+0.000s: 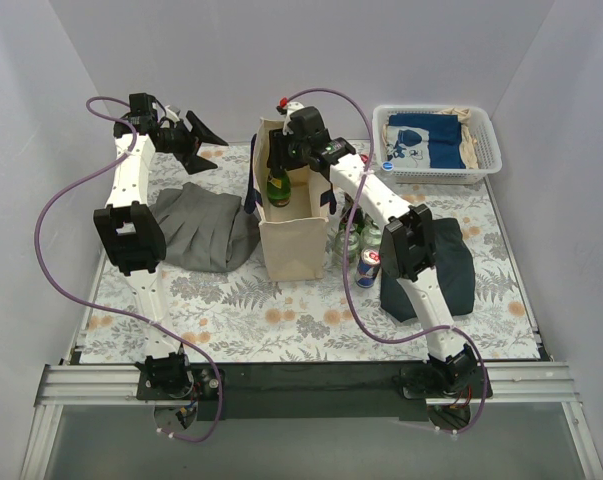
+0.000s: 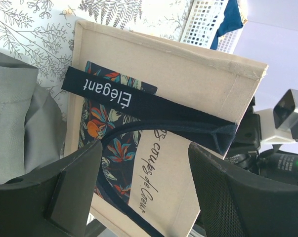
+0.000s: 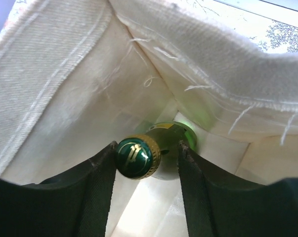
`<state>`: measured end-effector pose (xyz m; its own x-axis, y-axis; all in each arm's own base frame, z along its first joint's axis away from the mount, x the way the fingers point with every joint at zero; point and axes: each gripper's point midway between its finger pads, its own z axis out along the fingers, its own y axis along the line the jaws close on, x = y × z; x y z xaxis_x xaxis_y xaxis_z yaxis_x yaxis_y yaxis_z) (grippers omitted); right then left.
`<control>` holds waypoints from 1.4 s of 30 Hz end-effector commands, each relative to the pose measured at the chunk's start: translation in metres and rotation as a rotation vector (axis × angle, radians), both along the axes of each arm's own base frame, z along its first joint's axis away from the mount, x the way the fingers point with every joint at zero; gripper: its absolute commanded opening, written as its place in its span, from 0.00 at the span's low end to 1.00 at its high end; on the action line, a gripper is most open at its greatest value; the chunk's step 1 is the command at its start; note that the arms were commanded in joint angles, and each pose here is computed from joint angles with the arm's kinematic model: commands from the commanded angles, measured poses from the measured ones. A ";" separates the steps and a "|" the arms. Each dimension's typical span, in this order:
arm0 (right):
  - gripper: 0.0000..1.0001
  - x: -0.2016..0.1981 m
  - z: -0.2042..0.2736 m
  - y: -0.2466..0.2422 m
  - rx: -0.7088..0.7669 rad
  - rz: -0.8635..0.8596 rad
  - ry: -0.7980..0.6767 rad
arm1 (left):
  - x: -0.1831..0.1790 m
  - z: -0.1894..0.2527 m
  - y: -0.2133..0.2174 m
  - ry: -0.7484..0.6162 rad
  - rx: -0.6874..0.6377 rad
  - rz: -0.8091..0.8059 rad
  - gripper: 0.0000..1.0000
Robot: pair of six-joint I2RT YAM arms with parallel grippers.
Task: Take the beverage out of the canvas bag
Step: Adjust the drink in the canvas bag, then take out the drink from the canvas bag.
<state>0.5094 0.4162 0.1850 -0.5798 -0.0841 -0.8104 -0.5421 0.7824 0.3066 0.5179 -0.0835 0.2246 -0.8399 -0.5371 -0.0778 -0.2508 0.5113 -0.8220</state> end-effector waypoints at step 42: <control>0.06 0.016 -0.005 0.011 -0.018 0.022 -0.102 | -0.011 0.045 -0.004 -0.081 -0.011 -0.010 0.70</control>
